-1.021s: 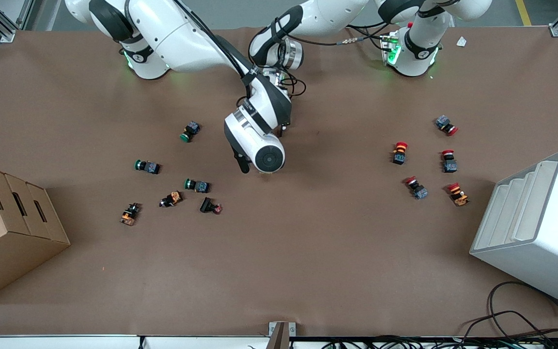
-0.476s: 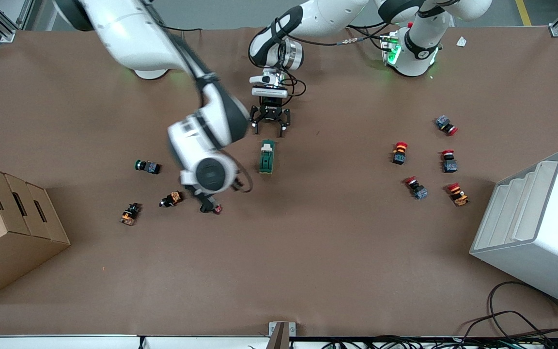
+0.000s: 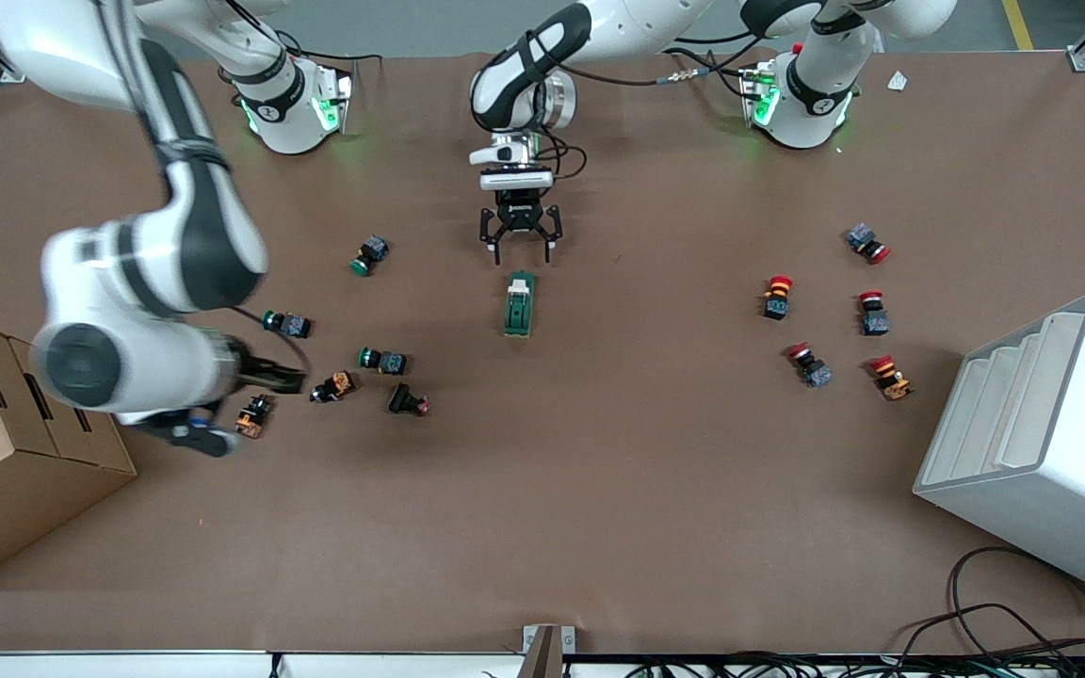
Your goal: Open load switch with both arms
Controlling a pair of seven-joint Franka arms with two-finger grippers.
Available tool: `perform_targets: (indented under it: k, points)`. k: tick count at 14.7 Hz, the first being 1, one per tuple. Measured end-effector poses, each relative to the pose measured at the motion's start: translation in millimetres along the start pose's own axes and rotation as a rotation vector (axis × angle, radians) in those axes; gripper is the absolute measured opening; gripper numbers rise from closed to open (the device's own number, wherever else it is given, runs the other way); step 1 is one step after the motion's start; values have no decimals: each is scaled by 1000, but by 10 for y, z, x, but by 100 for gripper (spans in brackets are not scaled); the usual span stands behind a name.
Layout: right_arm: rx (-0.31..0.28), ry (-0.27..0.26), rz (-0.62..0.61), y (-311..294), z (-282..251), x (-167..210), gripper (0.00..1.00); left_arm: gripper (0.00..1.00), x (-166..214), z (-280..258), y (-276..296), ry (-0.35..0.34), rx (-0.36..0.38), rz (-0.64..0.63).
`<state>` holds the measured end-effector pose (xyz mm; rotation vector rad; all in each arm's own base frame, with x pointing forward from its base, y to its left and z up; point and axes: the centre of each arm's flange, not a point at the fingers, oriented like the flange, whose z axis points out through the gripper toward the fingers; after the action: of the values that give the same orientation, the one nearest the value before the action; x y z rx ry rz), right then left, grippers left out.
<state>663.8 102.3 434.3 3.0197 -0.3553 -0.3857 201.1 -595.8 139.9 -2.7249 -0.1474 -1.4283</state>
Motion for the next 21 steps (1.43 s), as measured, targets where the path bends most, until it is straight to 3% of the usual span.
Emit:
perform_targets:
  k: [4, 9, 15, 21]
  points:
    - [10, 66, -160, 716, -432, 16, 100, 100, 1145, -189, 395, -161, 111, -61]
    - [22, 79, -189, 1247, -663, -38, 100, 100, 2631, 200, 201, -329, 190, -140]
    - [26, 107, -181, 1346, -1009, -154, 100, 100, 4310, 999, -901, -500, 221, -72]
    - [29, 92, -192, 1300, -1055, -222, 100, 100, 5379, 1607, -2202, -642, 172, -61]
